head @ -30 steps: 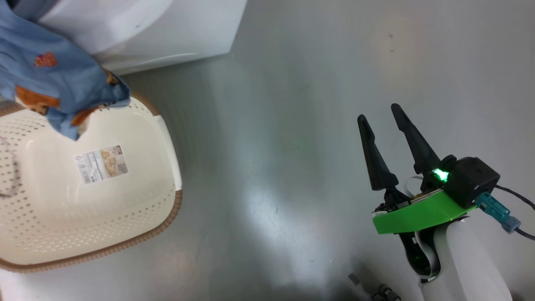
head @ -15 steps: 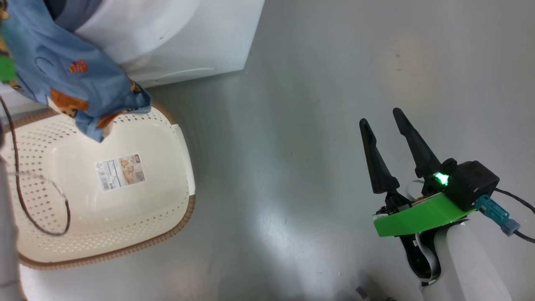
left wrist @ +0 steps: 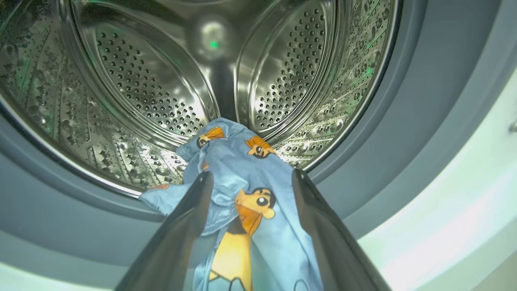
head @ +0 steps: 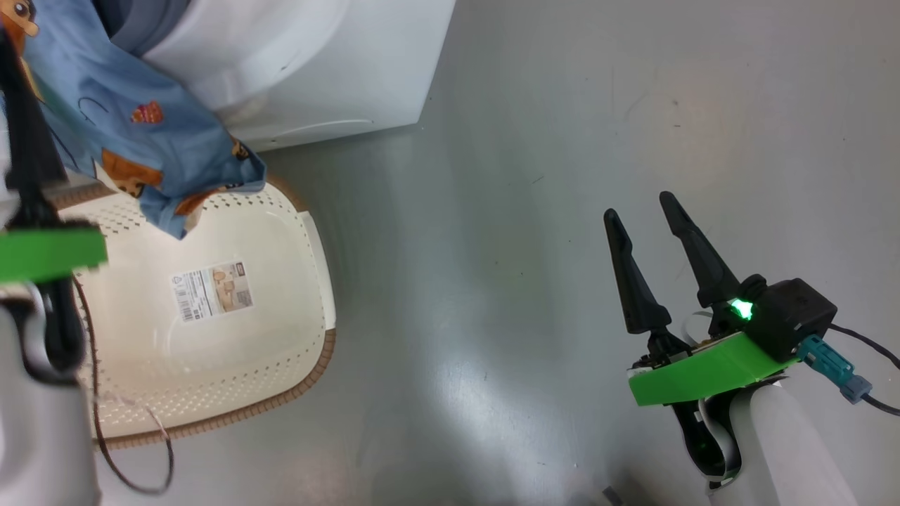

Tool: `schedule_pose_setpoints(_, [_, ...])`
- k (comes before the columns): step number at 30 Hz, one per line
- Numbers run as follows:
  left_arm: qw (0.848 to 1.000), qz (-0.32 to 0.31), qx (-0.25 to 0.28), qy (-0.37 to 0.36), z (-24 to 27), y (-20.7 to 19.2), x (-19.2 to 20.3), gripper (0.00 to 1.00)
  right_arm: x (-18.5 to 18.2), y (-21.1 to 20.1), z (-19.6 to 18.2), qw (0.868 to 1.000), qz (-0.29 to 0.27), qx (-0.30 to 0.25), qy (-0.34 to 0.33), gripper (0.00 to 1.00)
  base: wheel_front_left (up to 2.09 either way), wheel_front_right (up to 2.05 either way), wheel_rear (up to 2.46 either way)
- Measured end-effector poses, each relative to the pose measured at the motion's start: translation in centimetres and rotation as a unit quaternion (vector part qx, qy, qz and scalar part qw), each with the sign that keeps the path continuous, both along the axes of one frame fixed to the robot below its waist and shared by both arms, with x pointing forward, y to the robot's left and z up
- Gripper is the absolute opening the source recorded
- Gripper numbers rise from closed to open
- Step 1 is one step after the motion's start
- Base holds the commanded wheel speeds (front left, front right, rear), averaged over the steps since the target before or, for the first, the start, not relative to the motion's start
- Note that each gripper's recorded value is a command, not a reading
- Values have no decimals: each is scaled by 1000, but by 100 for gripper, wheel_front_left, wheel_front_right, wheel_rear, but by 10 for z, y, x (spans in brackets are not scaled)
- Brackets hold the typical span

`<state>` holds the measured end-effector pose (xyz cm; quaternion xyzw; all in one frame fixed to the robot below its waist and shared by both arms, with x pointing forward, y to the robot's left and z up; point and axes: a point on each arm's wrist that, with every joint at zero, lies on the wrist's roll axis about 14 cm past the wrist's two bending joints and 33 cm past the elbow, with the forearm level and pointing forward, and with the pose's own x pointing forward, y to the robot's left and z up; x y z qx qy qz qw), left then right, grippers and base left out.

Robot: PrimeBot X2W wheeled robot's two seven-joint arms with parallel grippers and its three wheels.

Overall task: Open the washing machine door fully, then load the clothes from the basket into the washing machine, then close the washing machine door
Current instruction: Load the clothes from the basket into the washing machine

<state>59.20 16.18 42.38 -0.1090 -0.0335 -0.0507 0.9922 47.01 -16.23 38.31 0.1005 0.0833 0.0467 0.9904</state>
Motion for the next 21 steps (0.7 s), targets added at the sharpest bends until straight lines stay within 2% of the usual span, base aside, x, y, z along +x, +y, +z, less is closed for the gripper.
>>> schedule_pose_setpoints(21, [992,45,-3,115,-64,16,-88,100,-1,2,3,1000,5,-4,-3,100,0,0,0])
